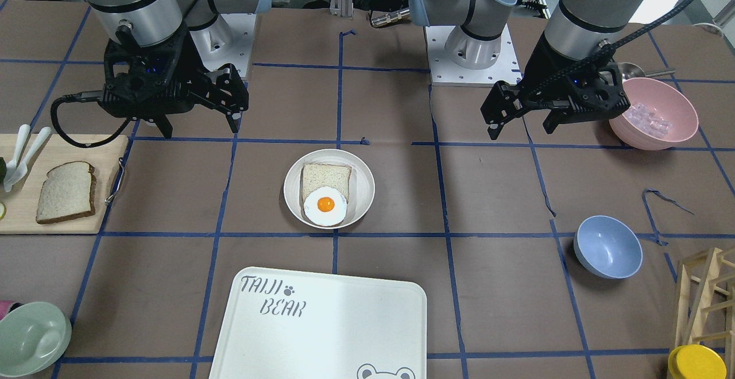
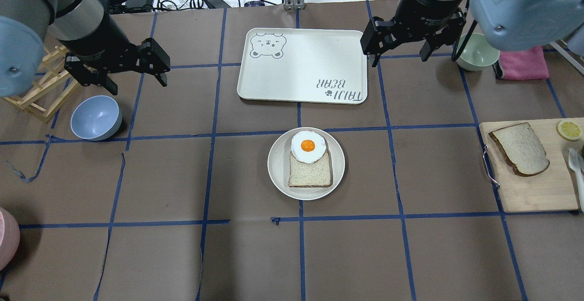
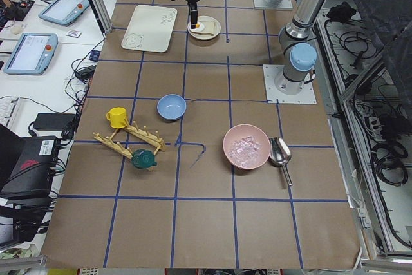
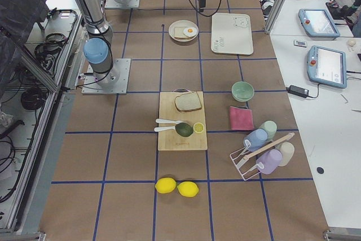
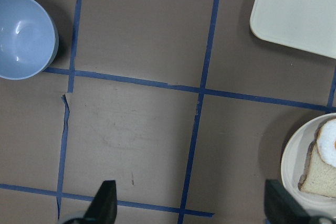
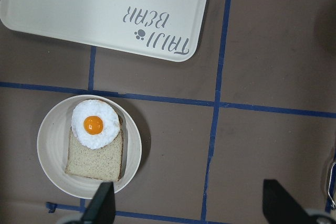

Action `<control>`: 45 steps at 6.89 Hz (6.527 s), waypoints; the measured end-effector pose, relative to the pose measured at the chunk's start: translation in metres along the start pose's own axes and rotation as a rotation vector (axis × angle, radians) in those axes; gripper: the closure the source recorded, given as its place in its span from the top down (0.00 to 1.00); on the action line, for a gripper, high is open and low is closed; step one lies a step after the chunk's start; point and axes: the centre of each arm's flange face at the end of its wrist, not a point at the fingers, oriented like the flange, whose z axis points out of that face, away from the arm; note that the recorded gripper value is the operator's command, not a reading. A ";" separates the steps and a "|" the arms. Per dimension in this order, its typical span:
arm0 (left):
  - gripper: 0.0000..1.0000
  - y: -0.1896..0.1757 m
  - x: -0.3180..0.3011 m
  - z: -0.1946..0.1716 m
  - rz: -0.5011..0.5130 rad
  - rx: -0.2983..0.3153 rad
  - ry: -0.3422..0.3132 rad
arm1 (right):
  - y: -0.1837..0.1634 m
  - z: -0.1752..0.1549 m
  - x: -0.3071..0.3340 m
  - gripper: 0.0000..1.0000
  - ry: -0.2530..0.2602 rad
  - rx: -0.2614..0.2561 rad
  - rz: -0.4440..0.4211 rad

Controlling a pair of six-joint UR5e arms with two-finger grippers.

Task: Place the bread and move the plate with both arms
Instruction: 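Move the right gripper toward the wooden cutting board with bread, then lower the right gripper onto the bread slice on the board and grasp it, then lift the bread slice and carry it over the egg on the plate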

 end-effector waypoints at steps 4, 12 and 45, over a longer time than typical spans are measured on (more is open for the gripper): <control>1.00 0.000 0.000 0.000 0.000 0.000 0.000 | 0.002 -0.002 0.005 1.00 0.043 0.003 0.044; 1.00 0.001 0.000 0.002 0.000 -0.006 -0.001 | 0.006 0.002 0.011 1.00 0.082 -0.026 0.025; 1.00 0.004 -0.002 0.007 0.000 -0.019 -0.014 | 0.108 0.274 0.304 0.00 0.306 -0.226 -0.355</control>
